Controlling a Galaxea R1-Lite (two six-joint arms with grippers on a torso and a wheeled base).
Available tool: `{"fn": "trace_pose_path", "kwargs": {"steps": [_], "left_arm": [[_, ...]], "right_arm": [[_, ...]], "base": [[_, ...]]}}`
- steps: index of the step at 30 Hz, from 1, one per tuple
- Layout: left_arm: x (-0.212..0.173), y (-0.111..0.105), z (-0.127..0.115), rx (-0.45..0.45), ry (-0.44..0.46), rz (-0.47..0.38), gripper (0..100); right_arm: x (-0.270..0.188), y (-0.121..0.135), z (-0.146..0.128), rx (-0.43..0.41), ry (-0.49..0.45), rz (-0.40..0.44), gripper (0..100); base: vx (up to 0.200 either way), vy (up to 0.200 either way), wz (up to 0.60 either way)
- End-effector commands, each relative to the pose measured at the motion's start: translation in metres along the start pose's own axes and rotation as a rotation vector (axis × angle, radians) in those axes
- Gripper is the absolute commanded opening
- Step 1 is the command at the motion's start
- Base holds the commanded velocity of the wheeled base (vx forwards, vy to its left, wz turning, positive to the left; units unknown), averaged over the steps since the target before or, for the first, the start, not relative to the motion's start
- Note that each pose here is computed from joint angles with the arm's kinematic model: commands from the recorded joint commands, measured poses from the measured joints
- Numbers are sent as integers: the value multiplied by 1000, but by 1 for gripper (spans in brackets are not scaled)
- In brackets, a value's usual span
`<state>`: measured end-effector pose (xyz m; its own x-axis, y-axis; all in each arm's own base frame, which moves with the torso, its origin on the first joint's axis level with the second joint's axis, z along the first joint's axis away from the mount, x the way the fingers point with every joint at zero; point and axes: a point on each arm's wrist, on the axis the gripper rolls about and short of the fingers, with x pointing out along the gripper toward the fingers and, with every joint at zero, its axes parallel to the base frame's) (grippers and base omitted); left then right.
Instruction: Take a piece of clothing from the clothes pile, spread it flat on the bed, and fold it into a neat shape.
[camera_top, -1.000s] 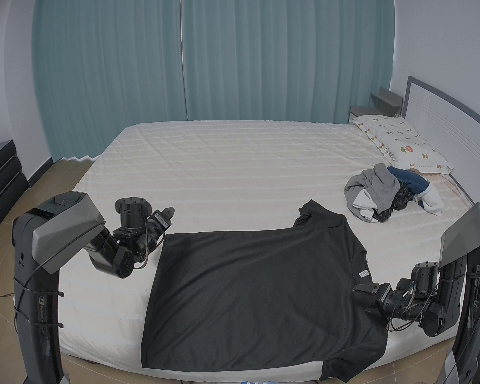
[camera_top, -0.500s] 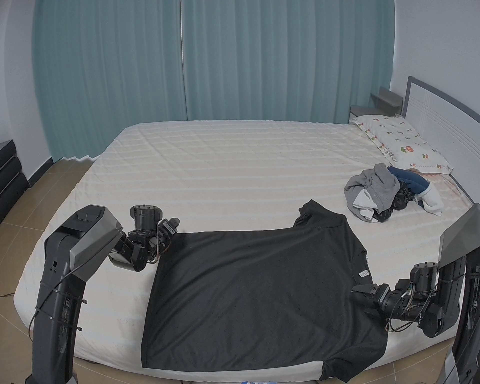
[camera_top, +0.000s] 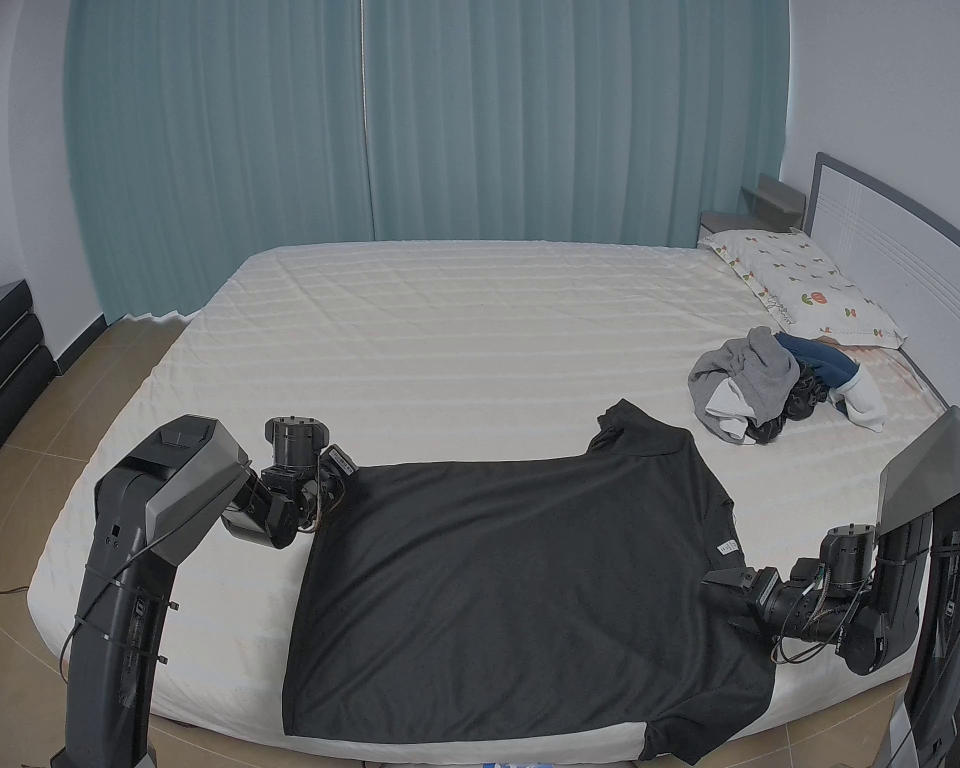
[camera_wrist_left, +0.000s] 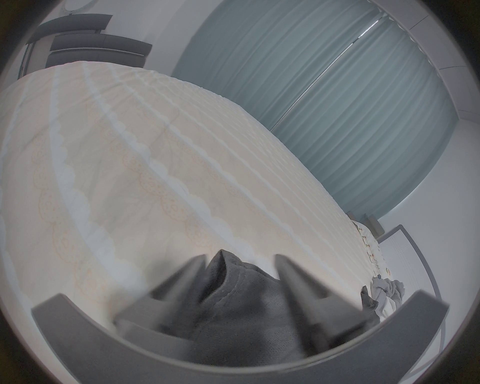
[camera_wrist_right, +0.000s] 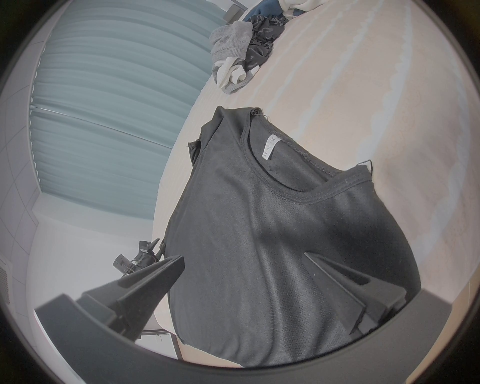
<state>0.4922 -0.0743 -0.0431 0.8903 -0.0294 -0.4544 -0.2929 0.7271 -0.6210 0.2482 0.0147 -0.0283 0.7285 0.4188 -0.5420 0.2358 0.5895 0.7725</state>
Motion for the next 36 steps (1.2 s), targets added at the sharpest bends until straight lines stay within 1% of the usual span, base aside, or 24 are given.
{"fn": "trace_pose_path", "kwargs": {"steps": [1, 6, 8, 12, 26, 36], "left_arm": [[0, 0, 2, -2, -7, -1, 0], [3, 4, 5, -3, -31, 8, 0], [3, 7, 11, -11, -54, 13, 0], [3, 8, 15, -18, -74, 4, 0], [8, 10, 22, -27, -100, -5, 0], [9, 10, 22, -29, -102, -8, 0]], "right_arm": [[0, 1, 0, -4, -5, 7, 100], [0, 1, 0, -4, -5, 7, 100], [0, 0, 0, -3, -4, 6, 100], [0, 1, 1, -5, -6, 8, 100], [0, 0, 0, -5, -4, 6, 100], [0, 0, 0, -3, -3, 5, 100]], "base": [[0, 0, 0], [0, 0, 0], [0, 0, 0], [0, 0, 0], [0, 0, 0], [0, 0, 0]]}}
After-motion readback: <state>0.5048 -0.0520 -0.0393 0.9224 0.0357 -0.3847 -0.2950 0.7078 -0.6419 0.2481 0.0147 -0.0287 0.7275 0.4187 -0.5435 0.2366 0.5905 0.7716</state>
